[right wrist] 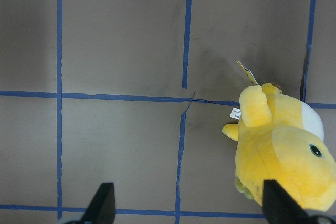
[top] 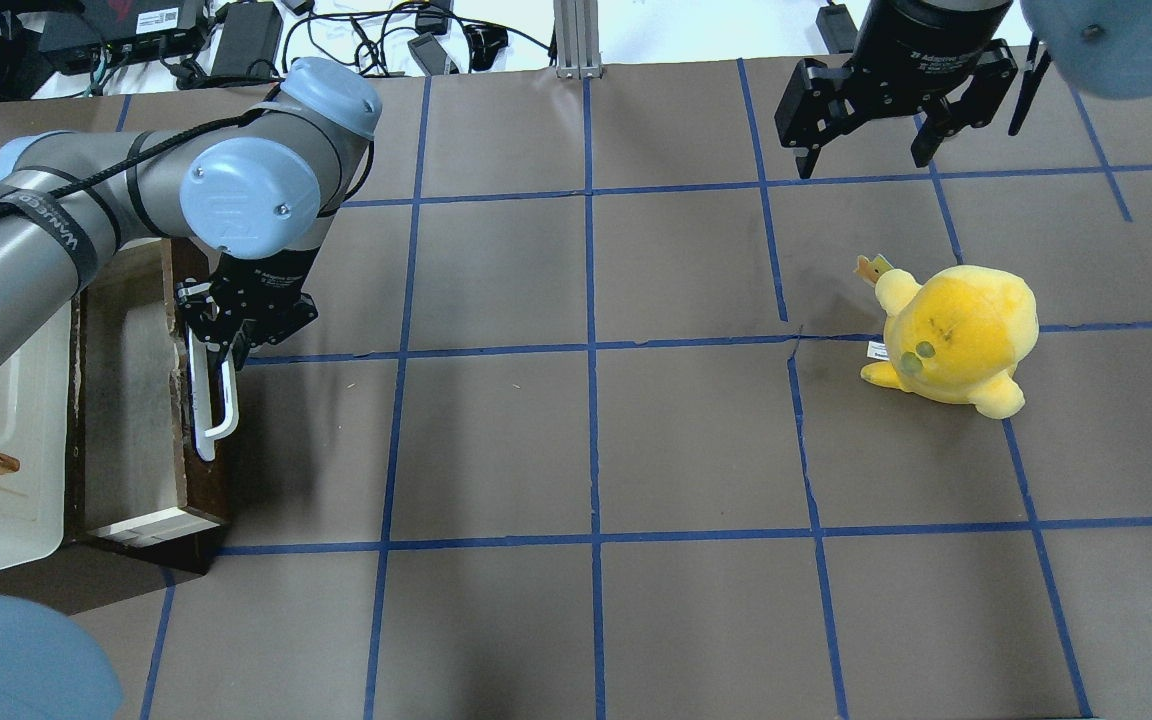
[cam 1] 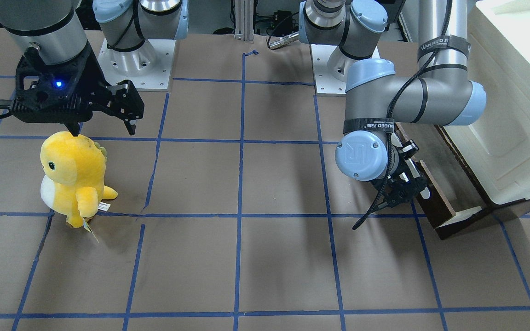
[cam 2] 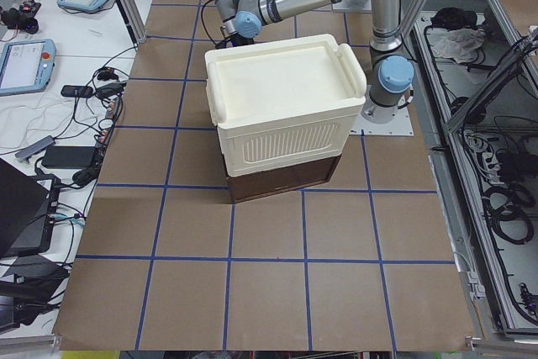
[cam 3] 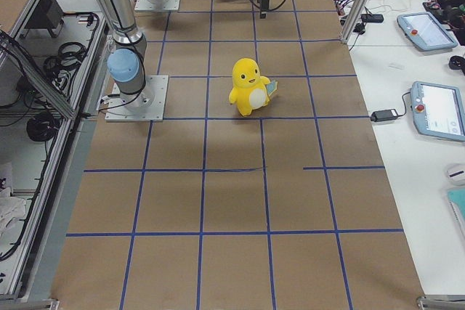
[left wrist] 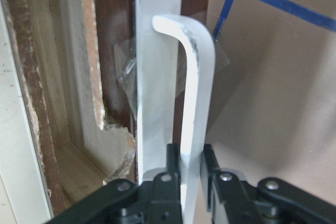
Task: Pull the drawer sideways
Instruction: 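Pull the handle with the left gripper, sliding the drawer outward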
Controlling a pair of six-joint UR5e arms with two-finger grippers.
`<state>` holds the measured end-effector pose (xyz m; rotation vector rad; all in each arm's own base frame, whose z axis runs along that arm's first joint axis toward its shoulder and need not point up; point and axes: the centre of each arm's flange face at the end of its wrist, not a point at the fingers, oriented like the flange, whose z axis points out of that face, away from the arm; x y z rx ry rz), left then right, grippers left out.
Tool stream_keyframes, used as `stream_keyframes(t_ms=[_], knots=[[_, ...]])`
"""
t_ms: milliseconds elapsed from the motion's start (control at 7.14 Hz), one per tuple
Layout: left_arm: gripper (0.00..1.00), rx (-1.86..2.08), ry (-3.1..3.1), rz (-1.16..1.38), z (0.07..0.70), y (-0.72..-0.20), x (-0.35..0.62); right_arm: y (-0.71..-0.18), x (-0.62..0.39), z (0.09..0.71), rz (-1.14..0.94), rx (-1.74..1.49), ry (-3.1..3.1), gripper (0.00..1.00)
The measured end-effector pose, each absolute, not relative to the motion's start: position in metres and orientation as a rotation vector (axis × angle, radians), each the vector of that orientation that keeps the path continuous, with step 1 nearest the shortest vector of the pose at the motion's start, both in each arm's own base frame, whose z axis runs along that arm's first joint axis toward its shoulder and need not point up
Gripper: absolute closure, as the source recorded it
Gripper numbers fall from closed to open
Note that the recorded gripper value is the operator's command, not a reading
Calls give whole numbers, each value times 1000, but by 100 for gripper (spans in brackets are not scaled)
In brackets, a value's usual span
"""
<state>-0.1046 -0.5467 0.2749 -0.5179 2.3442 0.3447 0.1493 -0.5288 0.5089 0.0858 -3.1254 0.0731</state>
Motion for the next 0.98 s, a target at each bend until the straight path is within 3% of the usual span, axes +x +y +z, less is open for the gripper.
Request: stream_keyframes(t_ms=[981], knots=[[100,-523,2354,321,271,-552,-127,-529,149,509,73,86,-3125,0]])
